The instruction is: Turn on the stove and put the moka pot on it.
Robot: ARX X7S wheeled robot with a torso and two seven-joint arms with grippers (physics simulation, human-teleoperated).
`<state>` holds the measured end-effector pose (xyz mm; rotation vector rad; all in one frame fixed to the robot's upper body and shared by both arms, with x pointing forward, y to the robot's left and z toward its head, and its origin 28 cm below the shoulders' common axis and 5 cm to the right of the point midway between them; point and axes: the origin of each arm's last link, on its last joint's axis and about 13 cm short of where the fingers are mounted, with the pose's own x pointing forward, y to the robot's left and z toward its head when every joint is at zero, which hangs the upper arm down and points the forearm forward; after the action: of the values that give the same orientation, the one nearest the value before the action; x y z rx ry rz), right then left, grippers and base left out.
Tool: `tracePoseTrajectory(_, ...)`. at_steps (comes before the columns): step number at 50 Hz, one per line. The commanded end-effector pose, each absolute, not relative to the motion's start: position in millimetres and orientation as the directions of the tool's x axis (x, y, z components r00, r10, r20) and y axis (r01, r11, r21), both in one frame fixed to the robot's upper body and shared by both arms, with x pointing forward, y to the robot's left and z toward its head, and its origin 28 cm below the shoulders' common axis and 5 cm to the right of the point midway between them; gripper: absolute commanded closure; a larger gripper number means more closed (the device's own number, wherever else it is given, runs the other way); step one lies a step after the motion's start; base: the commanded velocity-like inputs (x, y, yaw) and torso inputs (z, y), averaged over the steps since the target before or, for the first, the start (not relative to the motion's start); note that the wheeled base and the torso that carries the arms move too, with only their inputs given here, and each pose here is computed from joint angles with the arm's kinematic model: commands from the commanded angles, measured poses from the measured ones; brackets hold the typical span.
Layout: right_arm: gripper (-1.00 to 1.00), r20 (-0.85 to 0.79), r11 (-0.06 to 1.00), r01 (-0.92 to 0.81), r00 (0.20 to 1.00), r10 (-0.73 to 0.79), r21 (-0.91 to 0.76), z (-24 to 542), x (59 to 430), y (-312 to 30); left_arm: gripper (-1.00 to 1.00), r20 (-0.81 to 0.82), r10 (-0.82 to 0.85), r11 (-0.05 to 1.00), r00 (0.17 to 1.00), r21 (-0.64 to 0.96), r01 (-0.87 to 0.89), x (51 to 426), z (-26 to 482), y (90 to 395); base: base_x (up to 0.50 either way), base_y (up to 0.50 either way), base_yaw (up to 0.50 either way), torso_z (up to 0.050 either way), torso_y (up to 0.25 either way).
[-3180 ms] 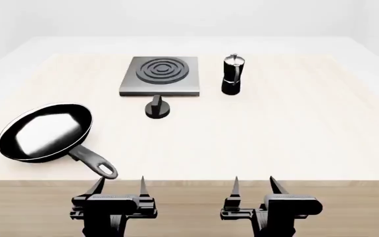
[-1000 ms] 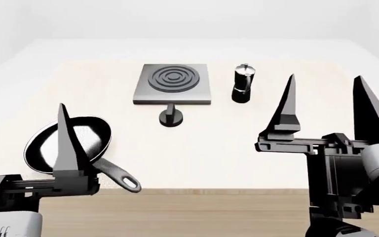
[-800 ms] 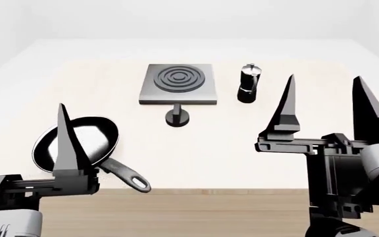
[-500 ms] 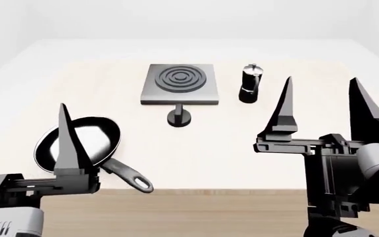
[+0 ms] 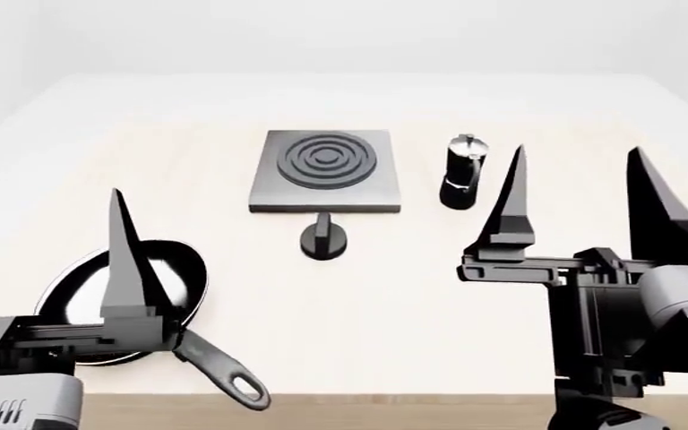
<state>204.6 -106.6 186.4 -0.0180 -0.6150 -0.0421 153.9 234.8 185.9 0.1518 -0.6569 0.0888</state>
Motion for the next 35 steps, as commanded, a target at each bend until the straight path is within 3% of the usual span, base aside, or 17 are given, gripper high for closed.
tracePoseTrajectory(1, -1.0, 0.577, 0.999, 0.042, 0.816, -0.031, -0.005, 190.5, 204.2, -106.4, -1.0, 0.613, 0.036, 0.985, 0.789, 0.113, -0.133, 153.3, 185.9, 235.0, 0.26, 0.0, 0.0, 0.0, 0.0)
tracePoseTrajectory(35, -1.0, 0.578, 0.999, 0.037, 0.816, -0.025, -0.009, 182.6, 203.3, -105.6, -1.0, 0.611, 0.037, 0.985, 0.791, 0.112, -0.133, 153.8, 184.6, 234.9, 0.26, 0.0, 0.0, 0.0, 0.0)
